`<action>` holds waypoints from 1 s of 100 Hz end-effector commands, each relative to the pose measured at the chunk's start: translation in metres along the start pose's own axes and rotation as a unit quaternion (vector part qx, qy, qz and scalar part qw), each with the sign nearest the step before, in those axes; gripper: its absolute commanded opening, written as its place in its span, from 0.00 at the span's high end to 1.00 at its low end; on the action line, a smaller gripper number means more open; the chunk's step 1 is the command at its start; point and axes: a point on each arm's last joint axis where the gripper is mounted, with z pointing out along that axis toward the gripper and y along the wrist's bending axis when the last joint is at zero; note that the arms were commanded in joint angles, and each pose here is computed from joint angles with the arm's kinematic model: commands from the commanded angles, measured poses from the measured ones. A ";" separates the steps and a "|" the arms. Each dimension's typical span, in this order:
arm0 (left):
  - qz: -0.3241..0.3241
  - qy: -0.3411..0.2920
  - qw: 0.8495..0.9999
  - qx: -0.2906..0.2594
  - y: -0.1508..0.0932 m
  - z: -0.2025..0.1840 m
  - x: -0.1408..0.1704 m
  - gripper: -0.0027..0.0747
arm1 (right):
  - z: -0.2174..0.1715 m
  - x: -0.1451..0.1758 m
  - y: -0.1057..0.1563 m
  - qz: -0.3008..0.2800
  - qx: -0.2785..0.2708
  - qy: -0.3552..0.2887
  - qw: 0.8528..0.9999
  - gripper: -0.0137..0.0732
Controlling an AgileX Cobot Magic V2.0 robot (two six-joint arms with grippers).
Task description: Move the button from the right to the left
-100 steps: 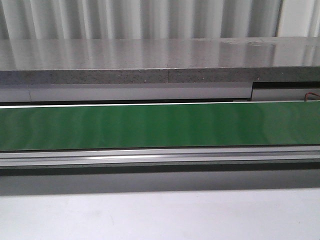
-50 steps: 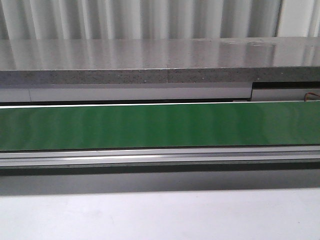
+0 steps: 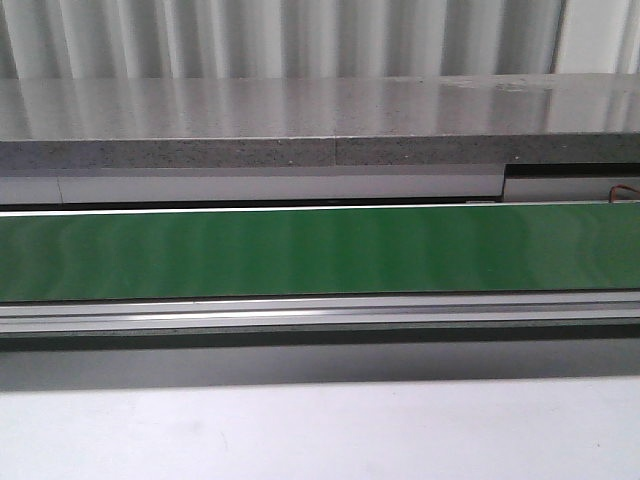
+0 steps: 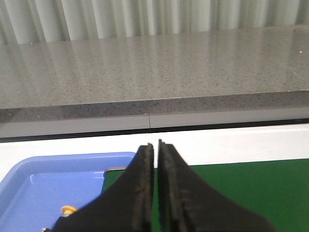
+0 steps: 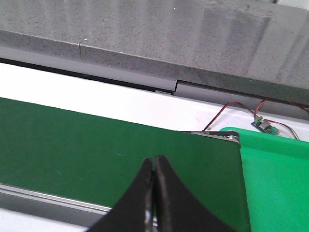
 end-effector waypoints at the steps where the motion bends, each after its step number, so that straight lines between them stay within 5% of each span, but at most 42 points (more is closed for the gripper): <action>1: -0.010 -0.026 0.999 -0.017 0.003 -0.001 -0.011 0.99 | -0.004 -0.015 -0.004 -0.001 0.017 -0.044 0.999 0.92; 100: -0.017 -0.017 0.999 -0.024 0.004 0.001 0.003 0.99 | -0.004 -0.015 -0.004 -0.001 0.017 -0.044 0.999 0.92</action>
